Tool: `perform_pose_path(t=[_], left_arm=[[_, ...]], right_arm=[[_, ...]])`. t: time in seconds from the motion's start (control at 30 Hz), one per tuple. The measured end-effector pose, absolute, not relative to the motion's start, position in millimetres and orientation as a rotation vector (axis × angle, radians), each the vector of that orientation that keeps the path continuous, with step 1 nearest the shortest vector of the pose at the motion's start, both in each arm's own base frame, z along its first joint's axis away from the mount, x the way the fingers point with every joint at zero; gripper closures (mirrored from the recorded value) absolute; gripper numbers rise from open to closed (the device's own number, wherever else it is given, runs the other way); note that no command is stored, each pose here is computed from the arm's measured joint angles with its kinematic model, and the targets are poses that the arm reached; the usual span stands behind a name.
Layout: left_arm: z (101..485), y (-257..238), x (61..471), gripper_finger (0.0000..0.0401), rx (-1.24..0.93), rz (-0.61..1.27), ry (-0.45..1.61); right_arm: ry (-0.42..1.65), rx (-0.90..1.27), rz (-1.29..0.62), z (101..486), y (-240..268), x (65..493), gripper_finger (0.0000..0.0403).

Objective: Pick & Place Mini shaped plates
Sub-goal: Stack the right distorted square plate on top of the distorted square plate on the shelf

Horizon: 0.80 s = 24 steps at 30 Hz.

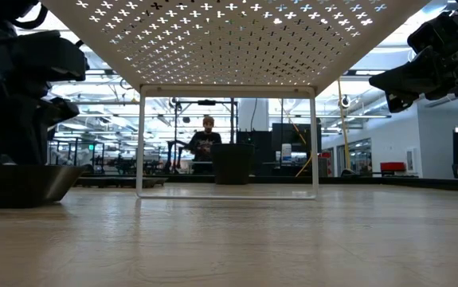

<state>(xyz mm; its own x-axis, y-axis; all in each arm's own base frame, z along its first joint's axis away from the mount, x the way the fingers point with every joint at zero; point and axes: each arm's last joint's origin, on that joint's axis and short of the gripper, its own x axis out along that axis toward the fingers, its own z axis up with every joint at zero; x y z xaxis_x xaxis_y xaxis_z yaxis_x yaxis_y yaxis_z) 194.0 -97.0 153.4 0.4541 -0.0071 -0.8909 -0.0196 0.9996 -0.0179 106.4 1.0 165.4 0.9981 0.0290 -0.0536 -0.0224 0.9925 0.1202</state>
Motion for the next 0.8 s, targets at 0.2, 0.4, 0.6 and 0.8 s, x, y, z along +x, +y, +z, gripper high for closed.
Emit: perform_pose_path(t=[0.2, 0.4, 0.6, 0.8], left_arm=[[166, -97, 194, 0.0391, -0.016, -0.016, 1.058], [190, -93, 189, 0.0394, -0.016, -0.019, 0.981], [212, -86, 179, 0.0397, 0.002, 0.007, 0.868], [232, -78, 168, 0.0396, 0.026, 0.014, 0.743]], right_arm=[[0.055, 0.12, 0.026, 165, 1, 106, 0.0403], [0.055, 0.12, 0.026, 165, 1, 106, 0.0403], [0.055, 0.12, 0.026, 165, 1, 106, 0.0403], [0.055, 0.12, 0.025, 165, 1, 106, 0.0403]])
